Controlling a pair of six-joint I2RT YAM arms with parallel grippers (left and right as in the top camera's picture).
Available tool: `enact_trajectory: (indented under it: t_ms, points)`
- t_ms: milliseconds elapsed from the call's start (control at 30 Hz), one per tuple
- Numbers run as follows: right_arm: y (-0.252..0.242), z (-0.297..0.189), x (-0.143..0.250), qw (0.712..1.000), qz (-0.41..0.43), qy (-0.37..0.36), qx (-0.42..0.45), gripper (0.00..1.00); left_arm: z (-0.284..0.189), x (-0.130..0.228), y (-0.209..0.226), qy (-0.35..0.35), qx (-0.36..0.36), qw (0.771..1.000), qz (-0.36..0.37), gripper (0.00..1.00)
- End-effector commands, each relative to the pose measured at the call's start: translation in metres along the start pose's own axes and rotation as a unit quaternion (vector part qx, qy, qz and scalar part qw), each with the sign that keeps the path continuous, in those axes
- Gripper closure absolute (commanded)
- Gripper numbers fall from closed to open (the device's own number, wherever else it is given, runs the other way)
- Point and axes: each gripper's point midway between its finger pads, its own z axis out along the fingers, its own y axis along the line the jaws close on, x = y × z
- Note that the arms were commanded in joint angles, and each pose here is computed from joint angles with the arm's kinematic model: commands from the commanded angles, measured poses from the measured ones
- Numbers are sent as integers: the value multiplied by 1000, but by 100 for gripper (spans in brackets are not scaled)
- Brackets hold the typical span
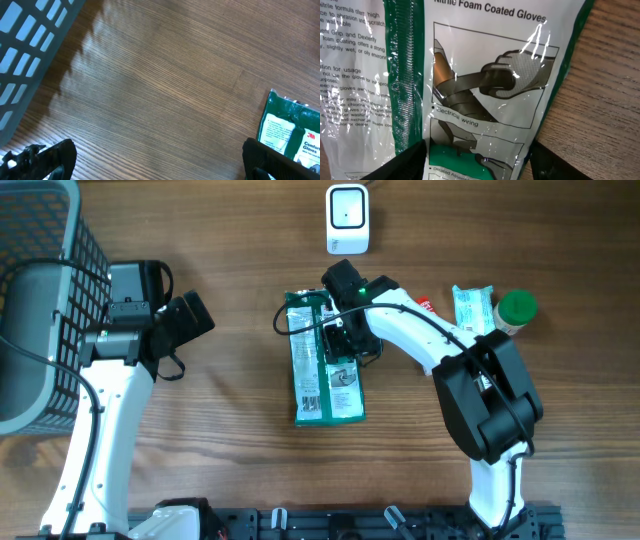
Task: Scan the item barcode
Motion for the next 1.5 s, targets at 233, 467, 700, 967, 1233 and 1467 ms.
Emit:
enact_trajectory:
  t_ms: [233,467,700,967,1233,1467]
  points:
    - [-6,21,13,999,2,34,7,31,0,-3,2,-4,-4,1000,3,0]
    - [-6,21,13,999,2,33,7,27,0,-3,2,-4,-4,1000,3,0]
    - [0,14,3,1000,5,16,-7,27,0,-3,2,-5,-4,1000,3,0]
    - [-1,-12,-11,999,16,-15,-31,17,0,-5,1,-7,-3,1000,2,0]
    - [-7,-14,-14,998,34,-11,-55,14,-2,46,-86,128,220,967,-8,96]
    - [-10,-15,-13,998,38,-7,-58,9,45,135,-122,237,193,952,12,96]
